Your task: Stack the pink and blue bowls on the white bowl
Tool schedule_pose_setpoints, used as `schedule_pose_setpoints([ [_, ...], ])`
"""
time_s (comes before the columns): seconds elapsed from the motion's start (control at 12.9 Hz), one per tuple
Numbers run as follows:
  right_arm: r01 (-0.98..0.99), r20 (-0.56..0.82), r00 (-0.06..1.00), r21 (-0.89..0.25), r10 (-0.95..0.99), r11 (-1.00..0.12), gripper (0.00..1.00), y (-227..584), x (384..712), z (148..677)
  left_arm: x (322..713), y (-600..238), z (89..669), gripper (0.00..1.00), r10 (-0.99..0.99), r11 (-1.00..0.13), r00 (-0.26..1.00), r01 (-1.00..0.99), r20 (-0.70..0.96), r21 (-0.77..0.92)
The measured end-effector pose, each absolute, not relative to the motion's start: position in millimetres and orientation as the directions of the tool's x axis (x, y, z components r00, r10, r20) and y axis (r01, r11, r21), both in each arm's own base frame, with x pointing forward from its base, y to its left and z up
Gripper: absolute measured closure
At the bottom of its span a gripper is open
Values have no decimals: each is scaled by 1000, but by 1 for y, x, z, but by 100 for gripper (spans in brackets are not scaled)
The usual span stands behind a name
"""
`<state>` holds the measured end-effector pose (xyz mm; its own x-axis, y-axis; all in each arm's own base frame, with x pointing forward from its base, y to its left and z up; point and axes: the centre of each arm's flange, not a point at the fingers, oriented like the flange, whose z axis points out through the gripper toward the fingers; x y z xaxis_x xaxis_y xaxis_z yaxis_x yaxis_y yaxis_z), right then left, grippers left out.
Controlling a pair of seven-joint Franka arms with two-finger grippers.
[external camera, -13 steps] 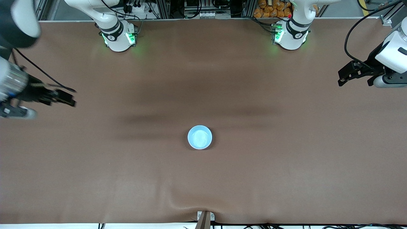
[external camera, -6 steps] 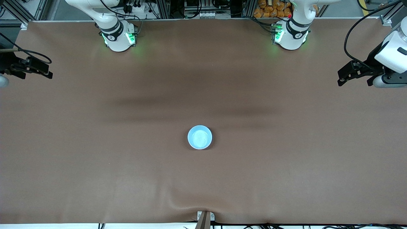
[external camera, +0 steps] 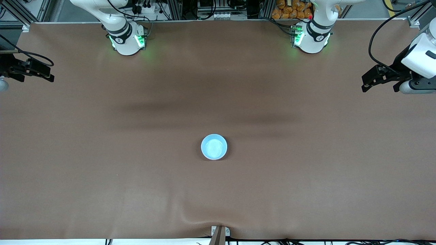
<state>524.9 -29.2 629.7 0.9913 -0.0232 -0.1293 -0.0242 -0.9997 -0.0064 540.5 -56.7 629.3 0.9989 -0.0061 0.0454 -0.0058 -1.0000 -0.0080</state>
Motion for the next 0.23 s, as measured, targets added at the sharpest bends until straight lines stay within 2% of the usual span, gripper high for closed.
schedule_pose_setpoints([
  [0.23,-21,-114,993,-5,-20,-1000,0,-28,522,637,540,-57,629,0,-6,-1000,999,-6,45,-8],
])
